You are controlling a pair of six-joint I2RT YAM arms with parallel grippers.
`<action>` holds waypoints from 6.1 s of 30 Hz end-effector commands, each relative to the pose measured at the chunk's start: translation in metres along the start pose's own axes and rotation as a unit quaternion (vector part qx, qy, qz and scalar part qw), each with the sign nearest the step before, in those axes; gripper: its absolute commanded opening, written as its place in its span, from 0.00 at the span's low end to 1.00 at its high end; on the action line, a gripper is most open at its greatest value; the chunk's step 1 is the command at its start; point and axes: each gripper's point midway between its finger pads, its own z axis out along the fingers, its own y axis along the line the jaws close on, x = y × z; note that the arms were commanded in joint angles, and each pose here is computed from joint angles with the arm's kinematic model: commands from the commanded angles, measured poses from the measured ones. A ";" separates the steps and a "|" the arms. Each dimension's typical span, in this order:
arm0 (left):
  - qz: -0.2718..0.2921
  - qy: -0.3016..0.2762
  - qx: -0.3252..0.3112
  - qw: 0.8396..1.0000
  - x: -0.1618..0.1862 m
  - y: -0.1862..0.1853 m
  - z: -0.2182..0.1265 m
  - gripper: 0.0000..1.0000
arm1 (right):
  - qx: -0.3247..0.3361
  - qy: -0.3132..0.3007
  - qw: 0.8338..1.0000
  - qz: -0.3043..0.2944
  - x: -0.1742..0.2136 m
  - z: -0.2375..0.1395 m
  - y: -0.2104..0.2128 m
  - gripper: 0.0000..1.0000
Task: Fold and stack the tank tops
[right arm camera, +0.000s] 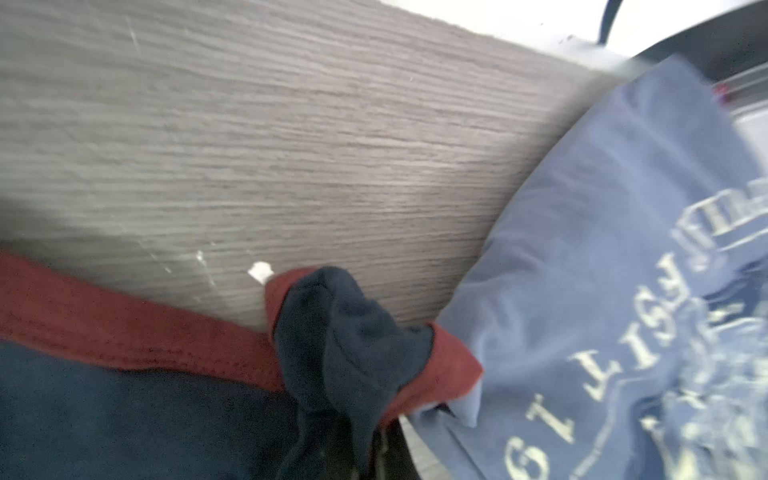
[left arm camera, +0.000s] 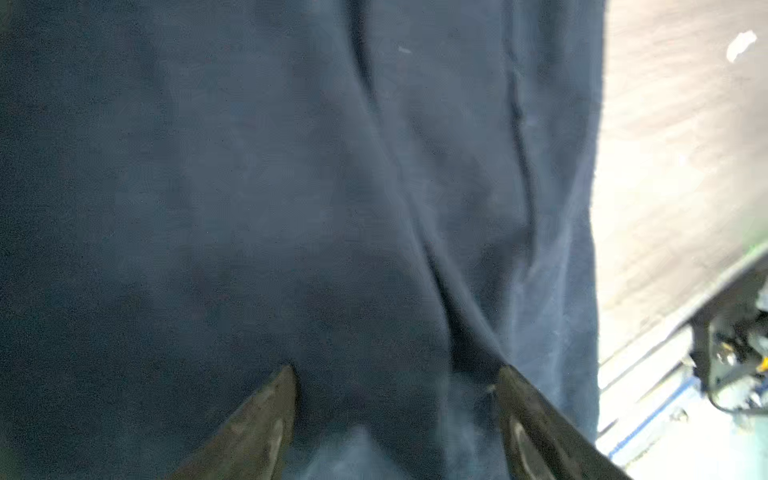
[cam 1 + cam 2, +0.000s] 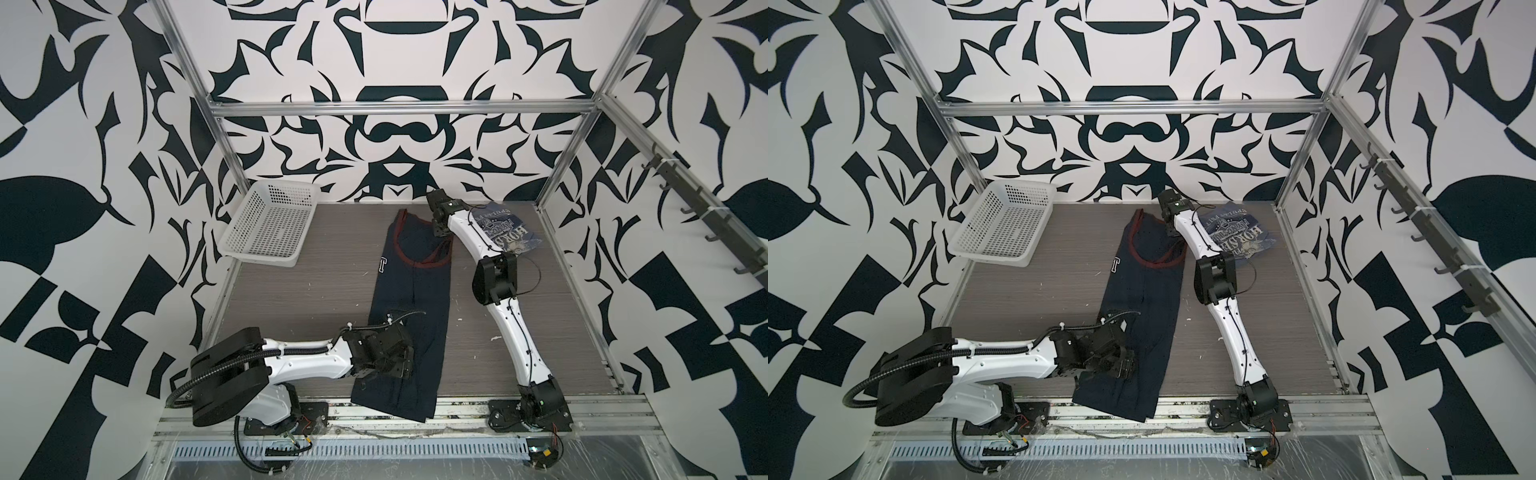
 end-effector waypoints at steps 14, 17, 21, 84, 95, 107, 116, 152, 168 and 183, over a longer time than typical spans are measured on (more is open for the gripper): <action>0.026 0.042 0.002 0.999 0.028 -0.003 0.003 0.77 | -0.044 0.015 0.998 -0.045 0.005 0.008 0.005 0.31; 0.018 0.026 -0.008 0.999 0.024 0.003 -0.001 0.78 | -0.098 0.013 0.995 -0.027 0.000 -0.003 0.019 0.43; 0.011 0.014 -0.016 1.000 0.022 0.010 -0.004 0.78 | -0.173 0.008 0.985 0.009 -0.009 -0.025 0.035 0.53; -0.017 -0.085 -0.016 0.996 -0.011 0.019 -0.056 0.84 | -0.298 -0.096 0.943 0.115 -0.087 -0.108 -0.006 0.75; -0.056 -0.074 -0.055 0.994 -0.009 0.054 -0.059 0.84 | -0.288 0.007 0.952 0.108 0.007 -0.160 -0.019 0.85; -0.062 -0.022 -0.034 0.997 -0.007 0.046 -0.018 0.79 | -0.318 0.104 0.941 0.052 0.186 -0.170 0.065 0.76; -0.072 0.032 -0.021 0.997 0.008 0.039 0.012 0.76 | -0.289 0.134 0.948 0.001 0.193 -0.118 0.101 0.73; -0.147 0.076 -0.001 0.986 0.061 0.012 -0.026 0.71 | -0.386 0.237 0.882 0.131 0.427 -0.270 0.027 0.63; -0.155 0.083 -0.005 0.984 0.072 0.017 -0.002 0.30 | -0.395 0.257 0.872 0.135 0.453 -0.257 0.048 0.22; -0.123 -0.123 0.034 0.984 -0.062 0.001 -0.075 0.00 | -0.403 0.090 0.901 0.133 0.332 -0.302 0.040 0.00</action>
